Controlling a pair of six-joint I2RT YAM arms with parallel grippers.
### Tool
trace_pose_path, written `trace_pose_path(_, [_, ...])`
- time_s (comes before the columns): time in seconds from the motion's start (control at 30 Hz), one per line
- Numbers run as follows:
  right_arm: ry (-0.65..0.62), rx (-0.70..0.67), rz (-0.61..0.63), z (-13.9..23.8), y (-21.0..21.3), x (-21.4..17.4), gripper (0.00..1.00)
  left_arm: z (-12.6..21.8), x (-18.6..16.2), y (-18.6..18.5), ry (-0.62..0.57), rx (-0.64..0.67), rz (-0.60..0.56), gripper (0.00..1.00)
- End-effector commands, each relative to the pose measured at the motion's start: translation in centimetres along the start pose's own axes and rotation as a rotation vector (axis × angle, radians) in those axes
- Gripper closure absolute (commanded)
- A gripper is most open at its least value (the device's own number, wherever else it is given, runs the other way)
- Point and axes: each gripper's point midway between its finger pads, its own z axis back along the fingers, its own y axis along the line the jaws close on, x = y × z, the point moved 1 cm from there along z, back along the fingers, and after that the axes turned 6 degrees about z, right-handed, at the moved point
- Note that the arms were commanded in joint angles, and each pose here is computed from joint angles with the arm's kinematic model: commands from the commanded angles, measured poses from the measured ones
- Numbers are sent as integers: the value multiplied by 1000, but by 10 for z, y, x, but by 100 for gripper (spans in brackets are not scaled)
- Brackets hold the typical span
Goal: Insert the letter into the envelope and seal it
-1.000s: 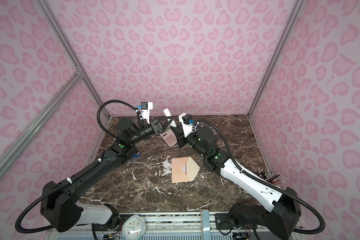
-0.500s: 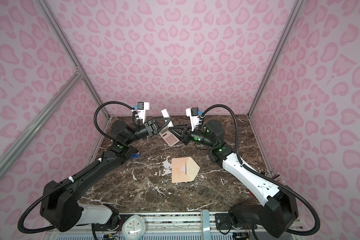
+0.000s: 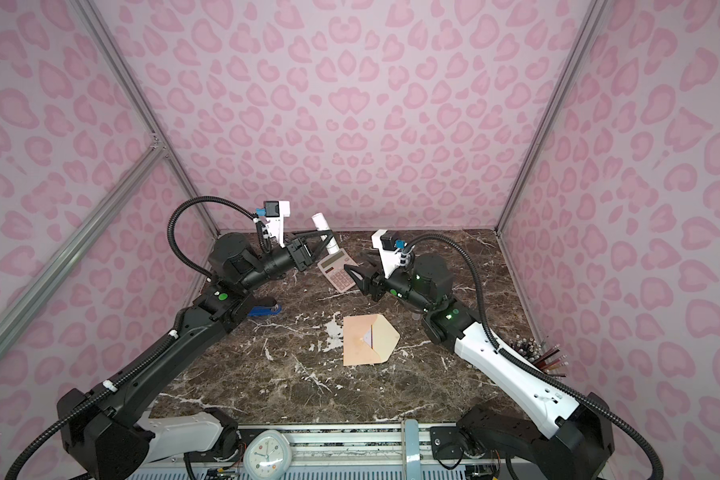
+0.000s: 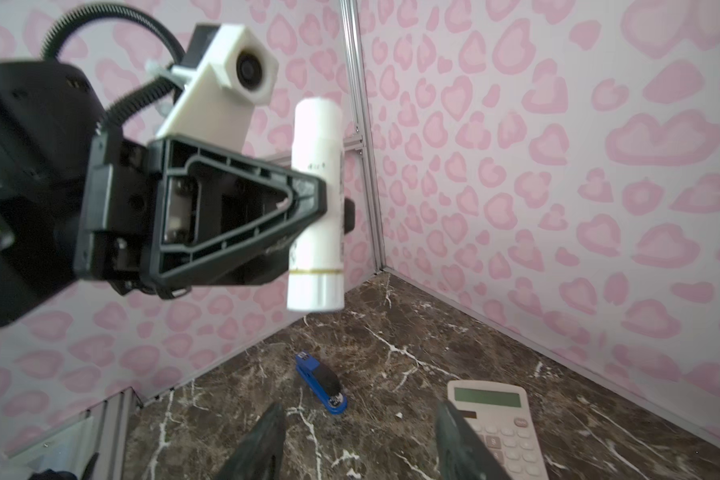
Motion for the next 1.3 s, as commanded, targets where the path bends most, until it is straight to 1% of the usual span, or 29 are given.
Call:
trace_pose_path(0.0, [-45,-217,215,-2,-18,9,39,1,15,20,-104,177,-68,96])
trace_pose_path(0.13, [-107,-317,268,-13,-11,17,38,-2,14,25,-151,252,-50,96])
trace_pose_path(0.27, [-150,-386,247,-22,-14,19,38,-6,11,23,-168,274,-40,96])
trace_pose_path(0.4, [-165,-382,224,-32,-13,19,39,-9,9,21,-163,272,-32,96])
trace_pose_path(0.57, [-169,-383,220,-41,-14,20,44,-10,7,19,-157,264,-19,96])
trace_pose_path(0.73, [-158,-350,225,-51,-9,18,48,-10,2,19,-146,261,-7,96])
trace_pose_path(1.03, [-132,-356,230,-58,-11,12,51,-7,-1,17,-144,250,7,96])
trace_pose_path(1.27, [-120,-344,234,-60,-10,10,61,-5,-5,17,-142,249,13,96])
